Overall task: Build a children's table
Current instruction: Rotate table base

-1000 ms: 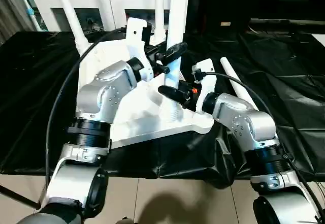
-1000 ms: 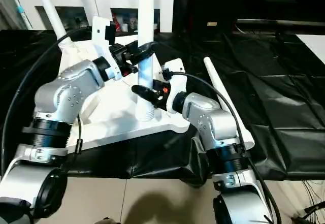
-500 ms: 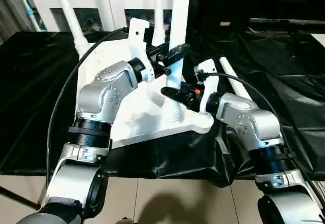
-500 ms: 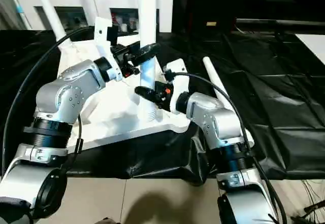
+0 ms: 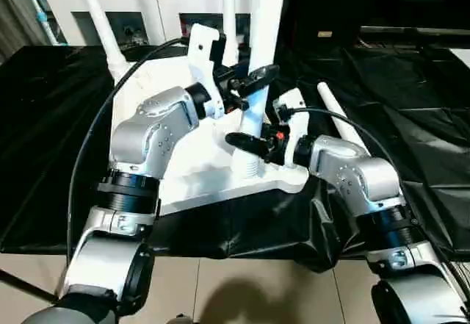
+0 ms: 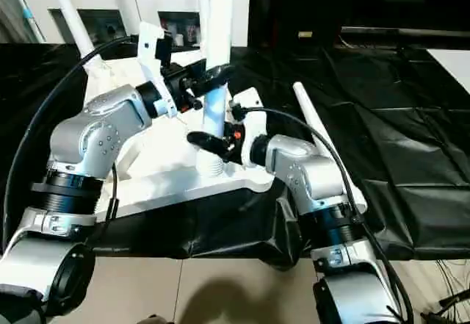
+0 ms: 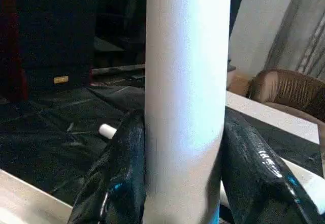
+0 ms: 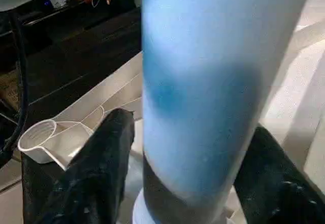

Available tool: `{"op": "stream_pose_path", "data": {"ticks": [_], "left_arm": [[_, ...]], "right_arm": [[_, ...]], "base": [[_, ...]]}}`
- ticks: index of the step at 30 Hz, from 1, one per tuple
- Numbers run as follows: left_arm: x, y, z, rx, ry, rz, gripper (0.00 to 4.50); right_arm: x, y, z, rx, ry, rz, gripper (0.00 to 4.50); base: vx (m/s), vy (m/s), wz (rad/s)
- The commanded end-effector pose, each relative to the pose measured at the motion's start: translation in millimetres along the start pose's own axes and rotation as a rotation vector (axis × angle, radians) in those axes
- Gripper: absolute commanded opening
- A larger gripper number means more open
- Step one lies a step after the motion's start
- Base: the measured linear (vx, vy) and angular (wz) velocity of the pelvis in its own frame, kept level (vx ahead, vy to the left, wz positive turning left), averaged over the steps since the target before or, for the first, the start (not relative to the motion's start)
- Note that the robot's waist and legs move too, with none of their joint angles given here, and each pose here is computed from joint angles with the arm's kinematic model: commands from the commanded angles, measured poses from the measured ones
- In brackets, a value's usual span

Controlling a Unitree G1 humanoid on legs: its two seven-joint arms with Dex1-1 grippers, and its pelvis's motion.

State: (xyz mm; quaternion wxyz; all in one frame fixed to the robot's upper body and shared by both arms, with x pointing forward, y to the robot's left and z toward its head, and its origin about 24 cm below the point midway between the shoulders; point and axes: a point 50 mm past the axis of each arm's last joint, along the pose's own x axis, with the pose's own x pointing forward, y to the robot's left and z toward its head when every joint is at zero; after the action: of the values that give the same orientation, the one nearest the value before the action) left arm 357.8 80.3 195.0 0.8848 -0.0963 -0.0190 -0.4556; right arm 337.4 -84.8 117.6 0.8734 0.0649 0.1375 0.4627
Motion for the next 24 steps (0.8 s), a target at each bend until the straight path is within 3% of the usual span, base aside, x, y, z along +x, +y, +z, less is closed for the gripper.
{"op": "stream_pose_path", "data": {"ticks": [1, 7, 14, 15, 16, 17, 20, 22, 24], "left_arm": [[0.6, -4.4, 8.0, 0.043, -0.015, -0.024, 1.77], [0.5, -4.3, 8.0, 0.041, -0.016, -0.022, 1.77], [0.4, -2.0, 9.1, 0.056, -0.035, 0.027, 1.77], [0.1, -2.6, 8.7, -0.013, -0.041, 0.000, 1.77], [-1.0, -4.7, 8.4, -0.088, -0.053, -0.044, 2.33], [-1.0, -4.8, 8.5, -0.090, -0.053, -0.046, 2.47], [-1.9, -4.6, 9.8, -0.094, -0.107, -0.028, 2.56], [-2.5, -3.0, 13.8, -0.104, -0.205, 0.011, 2.89], [-4.0, -2.6, 16.9, -0.102, -0.283, 0.035, 2.92]], "right_arm": [[1.1, 0.9, 3.0, 0.000, 0.004, 0.019, 2.25], [0.9, 0.6, 2.1, 0.003, 0.006, 0.023, 1.87], [-0.2, -0.7, 1.1, 0.002, 0.003, 0.015, 1.86], [-0.2, -0.9, 1.5, 0.001, -0.001, 0.013, 1.86], [-0.2, -1.5, 2.2, 0.003, -0.009, 0.007, 1.86], [-0.2, -1.5, 2.2, 0.003, -0.010, 0.006, 1.86], [-0.5, -2.1, 3.4, 0.006, -0.026, -0.005, 1.86], [-1.2, -2.3, 5.6, 0.005, -0.057, -0.016, 1.86], [-2.3, -3.4, 8.0, 0.012, -0.089, -0.039, 1.86]], "base": [[0.000, 0.000, 0.00], [0.000, 0.000, 0.00], [0.000, 0.000, 0.00], [0.000, 0.000, 0.00], [0.000, 0.000, 0.00], [0.000, 0.000, 0.00], [0.000, 0.000, 0.00], [0.000, 0.000, 0.00], [0.000, 0.000, 0.00]]}}
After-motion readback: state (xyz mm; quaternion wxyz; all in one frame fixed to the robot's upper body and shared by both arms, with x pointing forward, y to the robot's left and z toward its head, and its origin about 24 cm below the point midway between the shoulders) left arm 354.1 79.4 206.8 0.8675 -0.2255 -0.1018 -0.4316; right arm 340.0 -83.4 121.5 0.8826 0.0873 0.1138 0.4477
